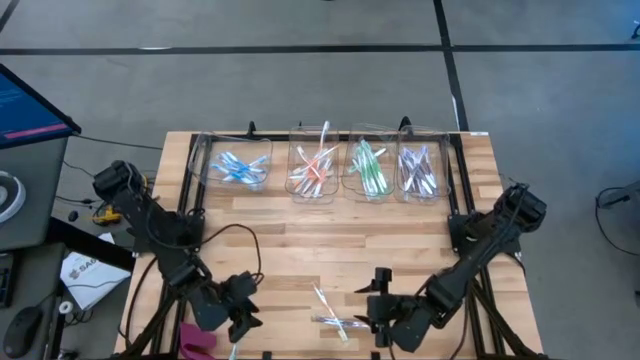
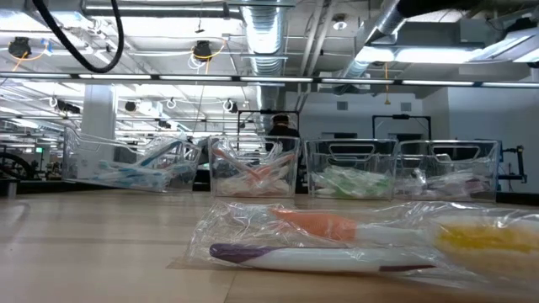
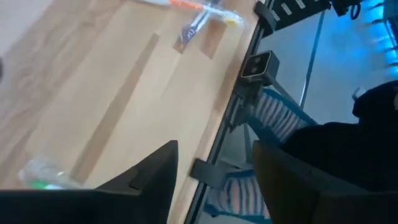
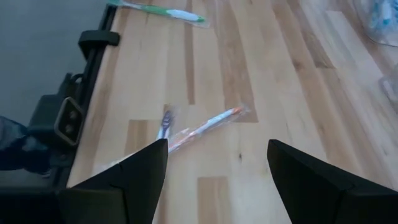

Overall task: Pick & Place Toothbrushes
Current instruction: Put the green toothbrush into the middle right transparent bin

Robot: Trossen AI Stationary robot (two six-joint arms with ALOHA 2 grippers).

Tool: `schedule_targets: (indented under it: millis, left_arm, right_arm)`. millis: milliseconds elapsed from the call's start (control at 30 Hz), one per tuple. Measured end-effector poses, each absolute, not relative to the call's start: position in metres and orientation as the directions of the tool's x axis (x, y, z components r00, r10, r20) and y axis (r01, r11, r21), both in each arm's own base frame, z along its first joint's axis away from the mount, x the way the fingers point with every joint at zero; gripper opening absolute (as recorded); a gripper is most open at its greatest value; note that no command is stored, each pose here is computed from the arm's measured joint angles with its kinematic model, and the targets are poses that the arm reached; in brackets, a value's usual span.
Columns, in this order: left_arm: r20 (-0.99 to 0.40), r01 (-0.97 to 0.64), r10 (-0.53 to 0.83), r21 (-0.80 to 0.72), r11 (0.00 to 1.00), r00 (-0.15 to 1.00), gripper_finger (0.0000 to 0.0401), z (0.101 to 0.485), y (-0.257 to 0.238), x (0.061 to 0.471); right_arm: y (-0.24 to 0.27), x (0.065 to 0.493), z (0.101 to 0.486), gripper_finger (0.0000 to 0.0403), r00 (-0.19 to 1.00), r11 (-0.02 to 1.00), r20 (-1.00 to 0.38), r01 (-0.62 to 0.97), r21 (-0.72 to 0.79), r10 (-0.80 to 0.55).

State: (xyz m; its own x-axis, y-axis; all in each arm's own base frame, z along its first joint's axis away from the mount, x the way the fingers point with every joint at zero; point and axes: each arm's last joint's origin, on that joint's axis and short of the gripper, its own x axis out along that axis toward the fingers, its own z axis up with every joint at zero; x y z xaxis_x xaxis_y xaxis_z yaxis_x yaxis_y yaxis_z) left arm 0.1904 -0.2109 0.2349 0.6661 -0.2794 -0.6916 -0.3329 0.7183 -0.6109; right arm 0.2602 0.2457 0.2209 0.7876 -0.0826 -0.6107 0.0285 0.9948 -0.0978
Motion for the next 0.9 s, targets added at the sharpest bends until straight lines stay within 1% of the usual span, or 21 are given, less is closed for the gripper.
schedule_targets:
  millis: [133,167,367,433,533,600,700,767,900]
  left_arm:
    - [-0.658,-0.295,-0.364,-0.671,0.68,0.659,0.0182,0.235,-0.219,0.194]
    - [-0.66,-0.287,-0.369,-0.669,0.686,0.655,0.0179,0.235,-0.22,0.194]
    - [-0.656,-0.174,-0.347,-0.593,0.786,0.67,0.0171,0.235,-0.22,0.194]
    - [-0.652,-0.126,-0.318,-0.539,0.833,0.689,0.0172,0.235,-0.216,0.198]
    - [-0.624,-0.105,-0.215,-0.435,0.894,0.751,0.0168,0.236,-0.211,0.202]
    - [-0.594,-0.097,-0.142,-0.352,0.931,0.792,0.016,0.237,-0.209,0.203]
    - [-0.529,-0.071,-0.057,-0.219,0.973,0.847,0.0142,0.246,-0.205,0.202]
    - [-0.458,-0.028,-0.042,-0.144,0.989,0.888,0.0129,0.262,-0.207,0.206]
    - [-0.32,0.106,-0.091,0.032,0.994,0.943,0.0104,0.302,-0.22,0.216]
  right_arm:
    - [0.253,0.253,0.221,0.027,0.79,0.997,-0.611,0.011,-0.081,-0.059]
    - [0.255,0.251,0.221,0.027,0.79,0.997,-0.61,0.006,-0.079,-0.053]
    - [0.261,0.246,0.221,0.027,0.794,0.997,-0.607,-0.013,-0.072,-0.033]
    - [0.261,0.246,0.221,0.027,0.794,0.997,-0.607,-0.013,-0.072,-0.034]
    - [0.258,0.249,0.221,0.027,0.794,0.997,-0.606,-0.003,-0.073,-0.042]
    - [0.255,0.252,0.221,0.027,0.793,0.997,-0.607,0.012,-0.071,-0.053]
    - [0.249,0.258,0.221,0.027,0.791,0.997,-0.607,0.069,-0.022,-0.069]
    - [0.247,0.26,0.221,0.027,0.784,0.996,-0.619,0.088,0.018,-0.058]
    - [0.246,0.261,0.22,0.027,0.773,0.996,-0.633,0.079,0.032,-0.041]
